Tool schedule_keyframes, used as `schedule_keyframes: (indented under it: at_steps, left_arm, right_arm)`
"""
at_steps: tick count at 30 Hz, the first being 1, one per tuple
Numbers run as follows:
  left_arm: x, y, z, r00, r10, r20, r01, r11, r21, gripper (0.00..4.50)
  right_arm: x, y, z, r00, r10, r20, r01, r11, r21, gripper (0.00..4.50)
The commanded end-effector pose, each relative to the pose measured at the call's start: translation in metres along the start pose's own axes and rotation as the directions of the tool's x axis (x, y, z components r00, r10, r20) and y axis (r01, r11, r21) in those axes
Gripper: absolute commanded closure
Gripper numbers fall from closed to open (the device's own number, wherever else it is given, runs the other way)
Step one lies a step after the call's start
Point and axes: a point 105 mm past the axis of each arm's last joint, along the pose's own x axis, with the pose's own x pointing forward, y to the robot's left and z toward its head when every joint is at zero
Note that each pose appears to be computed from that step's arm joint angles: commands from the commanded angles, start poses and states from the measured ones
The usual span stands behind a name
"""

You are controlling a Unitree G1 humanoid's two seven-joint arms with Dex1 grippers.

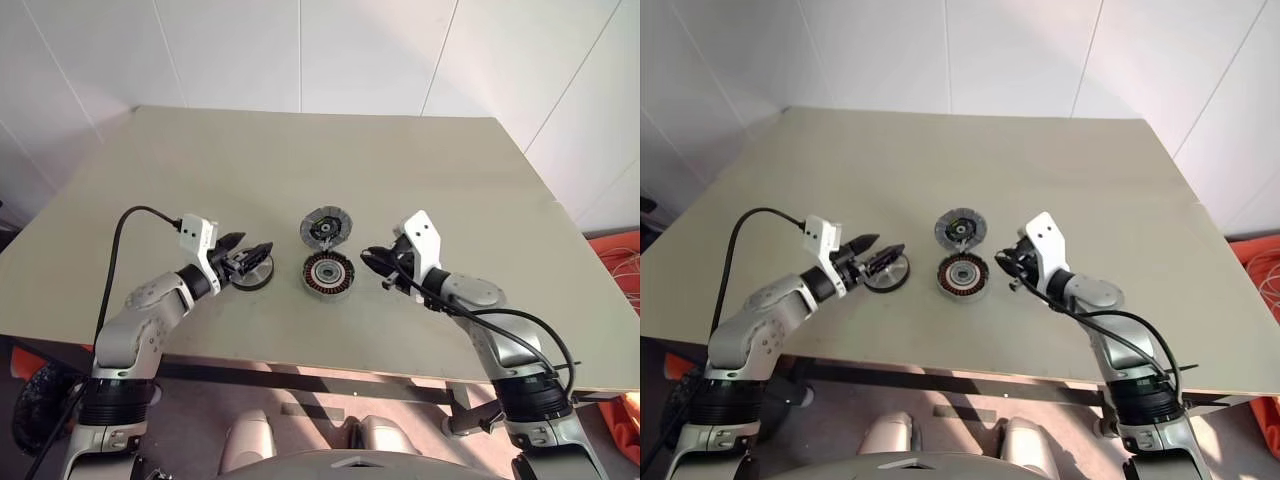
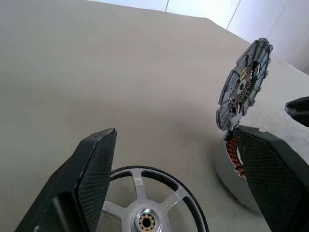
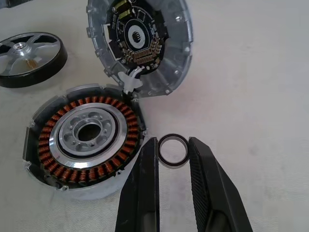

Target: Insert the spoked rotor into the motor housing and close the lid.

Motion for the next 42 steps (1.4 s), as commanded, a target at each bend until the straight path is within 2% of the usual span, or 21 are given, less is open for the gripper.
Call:
schedule_keyframes:
  at_steps: [1, 8, 25, 42]
  left_arm:
    - [0.0, -0.002, 0.018, 0.999, 0.011, 0.039, -0.012, 1.0, 0.023, 0.38]
    - [-0.002, 0.0, 0.02, 0.998, 0.057, 0.018, -0.057, 0.998, 0.012, 0.38]
    - [-0.005, -0.005, 0.02, 0.998, 0.07, 0.004, -0.07, 0.998, 0.003, 0.38]
    - [-0.011, -0.001, 0.015, 0.996, 0.084, -0.006, -0.084, 0.996, 0.013, 0.38]
  right_arm:
    - [0.011, 0.007, 0.017, 0.999, 0.025, 0.03, -0.024, 0.999, -0.042, 3.94]
    - [0.025, 0.02, 0.024, 0.998, 0.065, 0.023, -0.063, 0.996, -0.057, 3.94]
    - [0.019, 0.034, 0.031, 0.996, 0.087, -0.003, -0.087, 0.994, -0.063, 3.94]
    - [0.021, 0.044, 0.026, 0.995, 0.099, -0.018, -0.099, 0.995, -0.033, 3.94]
